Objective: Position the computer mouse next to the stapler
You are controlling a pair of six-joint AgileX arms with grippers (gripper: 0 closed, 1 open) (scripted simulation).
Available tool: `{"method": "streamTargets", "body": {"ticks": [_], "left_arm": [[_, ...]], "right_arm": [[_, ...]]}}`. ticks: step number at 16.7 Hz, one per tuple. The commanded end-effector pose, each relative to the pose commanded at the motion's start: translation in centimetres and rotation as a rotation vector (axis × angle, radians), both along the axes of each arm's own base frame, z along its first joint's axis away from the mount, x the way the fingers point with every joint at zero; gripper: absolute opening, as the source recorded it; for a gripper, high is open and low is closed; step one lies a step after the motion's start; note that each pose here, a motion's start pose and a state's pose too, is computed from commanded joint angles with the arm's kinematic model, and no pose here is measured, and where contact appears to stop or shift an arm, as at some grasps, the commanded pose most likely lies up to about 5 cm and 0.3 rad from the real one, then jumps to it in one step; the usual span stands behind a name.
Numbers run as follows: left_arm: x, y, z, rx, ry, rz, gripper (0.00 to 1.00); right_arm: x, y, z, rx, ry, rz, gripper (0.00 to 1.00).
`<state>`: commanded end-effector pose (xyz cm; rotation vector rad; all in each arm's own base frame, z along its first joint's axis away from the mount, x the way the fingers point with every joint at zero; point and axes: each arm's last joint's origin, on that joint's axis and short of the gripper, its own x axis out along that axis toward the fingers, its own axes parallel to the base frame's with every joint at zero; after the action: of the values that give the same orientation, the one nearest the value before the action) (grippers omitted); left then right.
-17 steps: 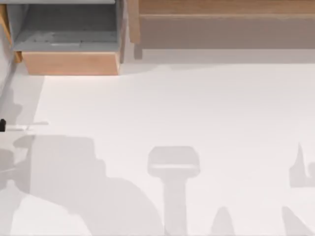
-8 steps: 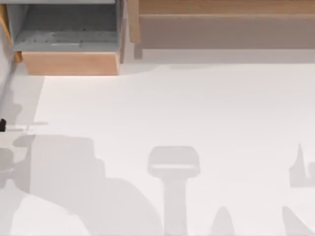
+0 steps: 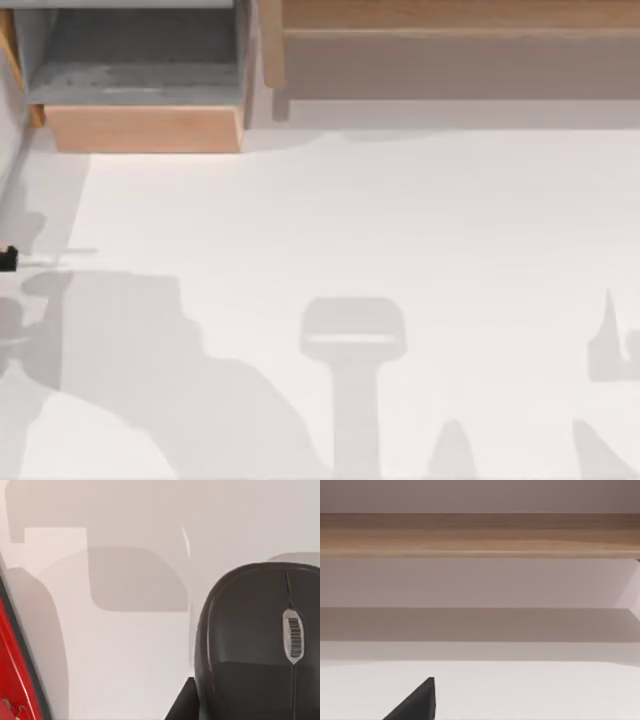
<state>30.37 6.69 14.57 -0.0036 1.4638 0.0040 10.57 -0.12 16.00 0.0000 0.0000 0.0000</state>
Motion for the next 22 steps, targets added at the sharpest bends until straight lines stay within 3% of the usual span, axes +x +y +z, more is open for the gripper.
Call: {"method": "streamTargets", "body": {"ticks": [5,18,22], "left_arm": [[-0.05,-0.02,-0.19,-0.001,0.006,-0.001,0.00],[-0.05,-0.02,-0.19,-0.001,0.006,-0.001,0.98],[-0.05,-0.02,-0.19,-0.001,0.006,-0.001,1.00]], "right_arm": [[0.00,0.00,0.00,0.000,0.000,0.000,1.00],[0.00,0.00,0.00,0.000,0.000,0.000,1.00],[0.00,0.00,0.00,0.000,0.000,0.000,1.00]]}}
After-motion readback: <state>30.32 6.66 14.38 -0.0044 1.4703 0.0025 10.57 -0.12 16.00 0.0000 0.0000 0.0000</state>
